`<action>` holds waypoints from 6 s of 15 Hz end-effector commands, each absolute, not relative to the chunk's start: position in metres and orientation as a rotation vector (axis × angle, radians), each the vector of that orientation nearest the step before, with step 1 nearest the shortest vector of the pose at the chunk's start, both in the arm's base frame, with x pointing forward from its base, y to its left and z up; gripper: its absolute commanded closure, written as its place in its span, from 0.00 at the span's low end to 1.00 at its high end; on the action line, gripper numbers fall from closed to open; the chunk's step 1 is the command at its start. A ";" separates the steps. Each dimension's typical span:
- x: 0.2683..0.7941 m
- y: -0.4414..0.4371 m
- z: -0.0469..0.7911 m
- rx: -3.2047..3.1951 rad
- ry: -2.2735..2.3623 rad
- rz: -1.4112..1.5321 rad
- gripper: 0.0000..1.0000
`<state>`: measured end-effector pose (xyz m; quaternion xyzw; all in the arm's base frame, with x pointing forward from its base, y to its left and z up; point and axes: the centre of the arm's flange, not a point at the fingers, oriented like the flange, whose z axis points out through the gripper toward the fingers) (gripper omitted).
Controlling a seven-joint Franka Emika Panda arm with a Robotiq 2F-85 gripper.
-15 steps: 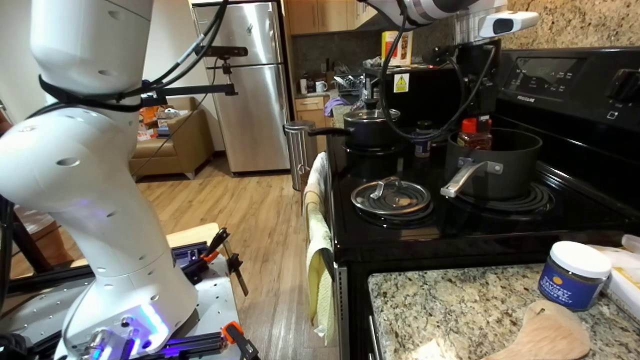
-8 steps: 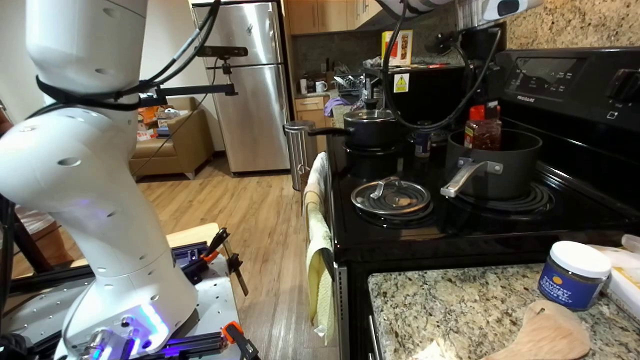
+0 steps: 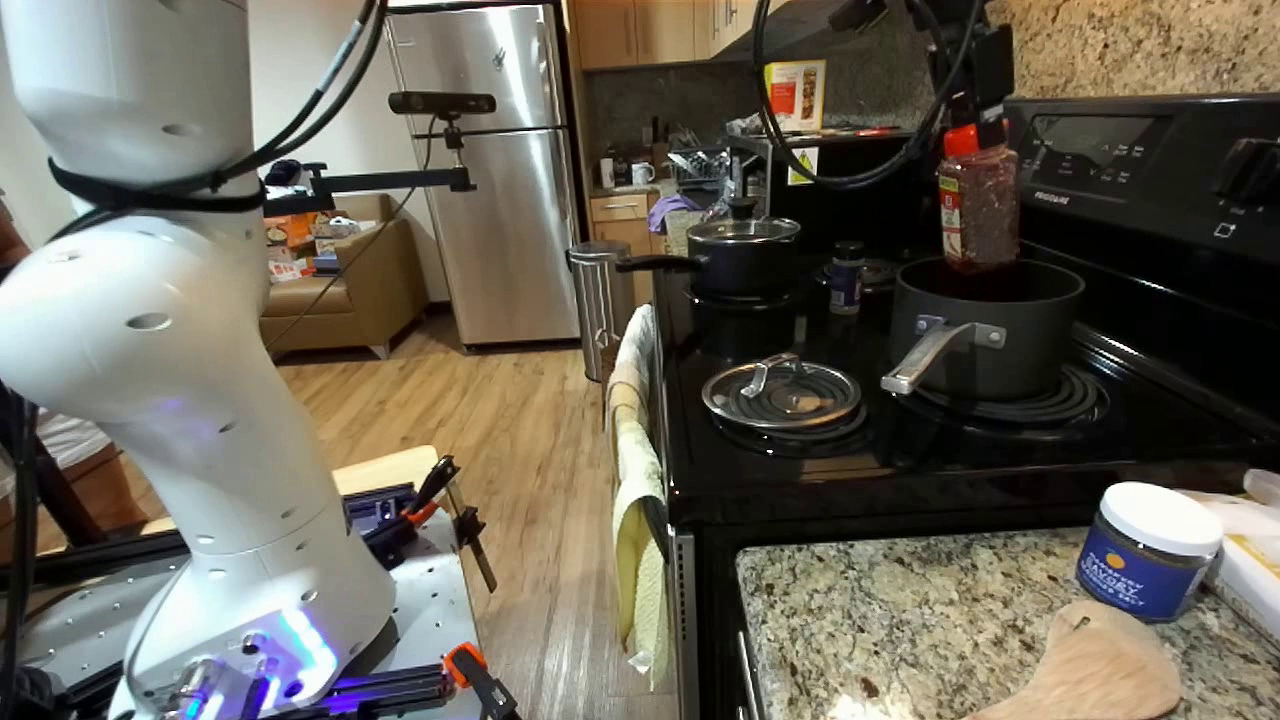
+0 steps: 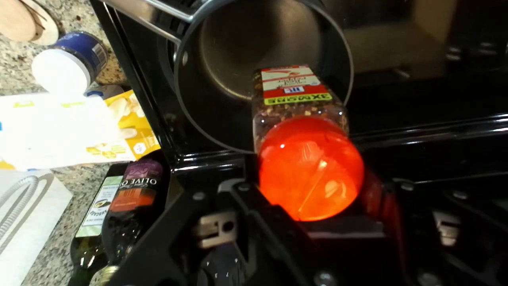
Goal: Remove the bottle from the pot and put it on the counter to the right
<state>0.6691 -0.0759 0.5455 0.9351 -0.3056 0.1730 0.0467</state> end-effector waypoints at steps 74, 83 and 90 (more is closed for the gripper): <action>0.402 -0.307 0.399 2.938 -1.031 0.229 0.64; 0.418 -0.312 0.360 2.930 -1.070 0.219 0.64; 0.422 -0.317 0.358 2.893 -1.091 0.247 0.12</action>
